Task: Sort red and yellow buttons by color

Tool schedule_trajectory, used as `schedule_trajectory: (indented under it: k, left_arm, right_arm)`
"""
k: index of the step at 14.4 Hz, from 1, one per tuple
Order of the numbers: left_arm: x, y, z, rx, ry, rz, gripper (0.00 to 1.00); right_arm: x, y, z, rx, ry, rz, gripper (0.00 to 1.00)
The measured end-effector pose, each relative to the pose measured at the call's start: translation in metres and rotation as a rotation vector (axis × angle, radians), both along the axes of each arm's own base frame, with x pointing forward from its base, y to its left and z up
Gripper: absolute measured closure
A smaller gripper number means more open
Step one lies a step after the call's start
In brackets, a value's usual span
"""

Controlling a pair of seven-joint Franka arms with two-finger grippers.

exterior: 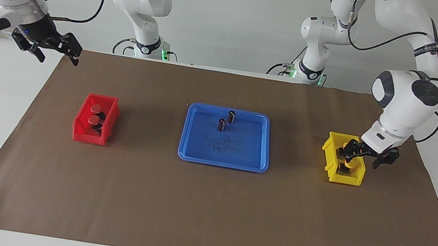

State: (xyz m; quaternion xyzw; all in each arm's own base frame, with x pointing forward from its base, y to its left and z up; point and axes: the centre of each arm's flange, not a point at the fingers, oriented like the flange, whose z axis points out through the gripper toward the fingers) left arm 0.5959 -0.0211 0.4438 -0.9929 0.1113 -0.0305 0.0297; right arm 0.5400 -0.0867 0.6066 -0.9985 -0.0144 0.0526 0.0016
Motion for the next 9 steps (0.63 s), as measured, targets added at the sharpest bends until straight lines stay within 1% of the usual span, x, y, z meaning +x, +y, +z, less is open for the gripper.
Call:
schedule_trajectory:
  k: [2,4,7,9]
  left_arm:
    - [0.004,-0.002,0.037,-0.009,0.005,0.009,0.00]
    - [0.005,-0.004,0.082,-0.041,0.018,0.022,0.00]
    - [-0.009,-0.017,0.143,-0.047,0.072,0.002,0.00]
    - [-0.020,-0.035,0.170,-0.049,0.086,-0.029,0.00]
  right_arm:
    - [0.000,0.000,0.000,0.000,0.000,0.000,0.00]
    - [0.000,0.001,0.000,0.000,-0.001,0.002,0.00]
    - [0.001,0.004,0.000,0.000,-0.001,0.008,0.00]
    - [0.001,0.005,0.000,0.000,-0.001,0.010,0.00]
